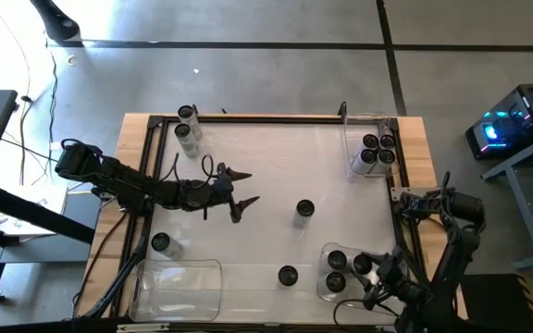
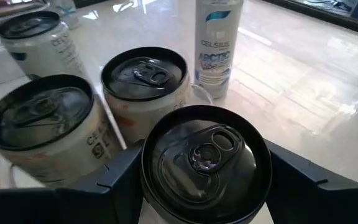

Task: Sort soda cans
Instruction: Put the right white-yellow soda can into the bottom right transparent bin, then put the white-yellow soda can into the bottom right transparent bin

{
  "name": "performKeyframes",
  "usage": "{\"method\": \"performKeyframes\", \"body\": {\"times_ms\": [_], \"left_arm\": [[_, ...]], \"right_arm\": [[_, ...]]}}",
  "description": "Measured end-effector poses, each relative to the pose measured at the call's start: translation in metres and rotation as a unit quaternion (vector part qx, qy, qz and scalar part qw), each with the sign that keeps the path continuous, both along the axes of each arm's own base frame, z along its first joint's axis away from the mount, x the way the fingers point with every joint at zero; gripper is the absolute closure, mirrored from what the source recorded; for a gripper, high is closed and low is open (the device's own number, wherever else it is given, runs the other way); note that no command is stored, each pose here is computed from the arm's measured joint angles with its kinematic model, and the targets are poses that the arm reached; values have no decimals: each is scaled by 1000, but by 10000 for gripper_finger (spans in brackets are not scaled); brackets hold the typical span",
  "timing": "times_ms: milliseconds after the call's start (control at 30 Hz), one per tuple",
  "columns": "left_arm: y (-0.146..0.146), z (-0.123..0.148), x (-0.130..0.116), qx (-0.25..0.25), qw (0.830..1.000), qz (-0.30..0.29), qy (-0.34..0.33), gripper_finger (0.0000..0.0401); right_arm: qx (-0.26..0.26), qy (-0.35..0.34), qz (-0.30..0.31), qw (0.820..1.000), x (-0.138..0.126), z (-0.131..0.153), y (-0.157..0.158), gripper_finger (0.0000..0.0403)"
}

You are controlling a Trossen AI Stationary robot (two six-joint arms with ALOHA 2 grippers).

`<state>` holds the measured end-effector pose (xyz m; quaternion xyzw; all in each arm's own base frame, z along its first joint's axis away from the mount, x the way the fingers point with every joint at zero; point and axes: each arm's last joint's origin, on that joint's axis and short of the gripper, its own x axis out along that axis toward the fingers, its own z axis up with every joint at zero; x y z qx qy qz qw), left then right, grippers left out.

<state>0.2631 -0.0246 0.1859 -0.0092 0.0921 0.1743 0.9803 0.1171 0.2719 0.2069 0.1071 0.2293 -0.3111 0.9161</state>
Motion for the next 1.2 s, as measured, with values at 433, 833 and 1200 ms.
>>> {"method": "performKeyframes", "body": {"times_ms": [433, 833, 1200], "left_arm": [[0, 0, 0, -1, 1000, -3, 0, 43], [0, 2, 0, -2, 1000, -3, -8, 43], [-28, 19, 8, 92, 995, 26, 36, 48]], "right_arm": [[-18, 19, -9, 1000, 17, -3, -5, 163], [5, 15, -25, 1000, 17, 18, -5, 37], [59, 4, 29, 998, 25, 87, 2, 33]]}}
